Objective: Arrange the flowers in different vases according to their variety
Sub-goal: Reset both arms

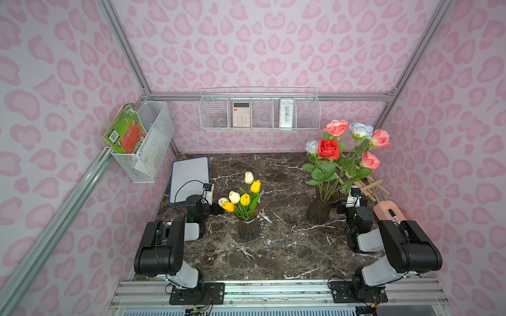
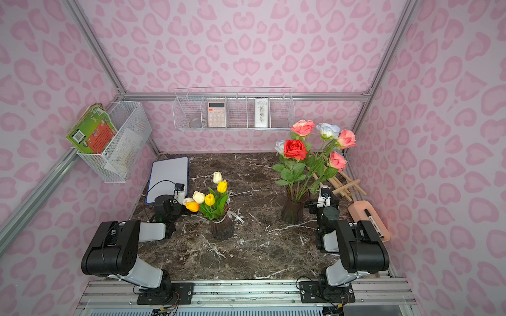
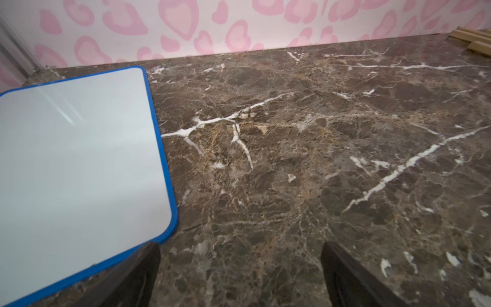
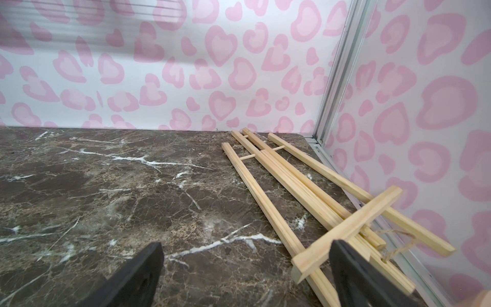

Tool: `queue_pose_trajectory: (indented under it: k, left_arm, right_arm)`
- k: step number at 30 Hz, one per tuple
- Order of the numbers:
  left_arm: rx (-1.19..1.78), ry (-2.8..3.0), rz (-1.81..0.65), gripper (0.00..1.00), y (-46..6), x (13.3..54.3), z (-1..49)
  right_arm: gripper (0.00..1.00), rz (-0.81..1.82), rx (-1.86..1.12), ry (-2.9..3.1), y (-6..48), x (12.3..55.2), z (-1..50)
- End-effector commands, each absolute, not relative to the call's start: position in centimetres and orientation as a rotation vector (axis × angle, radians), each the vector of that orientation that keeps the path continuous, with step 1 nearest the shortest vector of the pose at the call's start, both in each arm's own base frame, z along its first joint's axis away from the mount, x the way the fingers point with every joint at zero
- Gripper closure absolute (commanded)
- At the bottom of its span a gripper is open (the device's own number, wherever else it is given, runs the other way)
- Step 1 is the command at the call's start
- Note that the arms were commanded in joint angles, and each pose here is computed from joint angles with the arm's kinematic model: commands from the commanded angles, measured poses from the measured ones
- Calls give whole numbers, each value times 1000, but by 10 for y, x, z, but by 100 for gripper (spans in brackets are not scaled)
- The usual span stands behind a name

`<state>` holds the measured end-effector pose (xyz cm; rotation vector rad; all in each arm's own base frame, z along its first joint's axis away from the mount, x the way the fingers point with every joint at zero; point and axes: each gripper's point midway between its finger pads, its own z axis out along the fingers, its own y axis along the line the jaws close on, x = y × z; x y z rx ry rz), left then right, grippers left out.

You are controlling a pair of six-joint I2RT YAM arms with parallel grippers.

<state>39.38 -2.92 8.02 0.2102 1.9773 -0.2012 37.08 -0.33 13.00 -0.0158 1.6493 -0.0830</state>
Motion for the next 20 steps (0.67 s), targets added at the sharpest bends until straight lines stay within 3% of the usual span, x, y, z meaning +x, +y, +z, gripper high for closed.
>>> queue_pose_trajectory:
  k: [1,20]
  left_arm:
    - [241,1941,-225,1,-34,396,89]
    - [242,1941,-224,1,-34,396,90]
  right_arm:
    - [1,-85,-25,1636,-3,371,133]
    - [1,-80,-26,1637,-2,372,133]
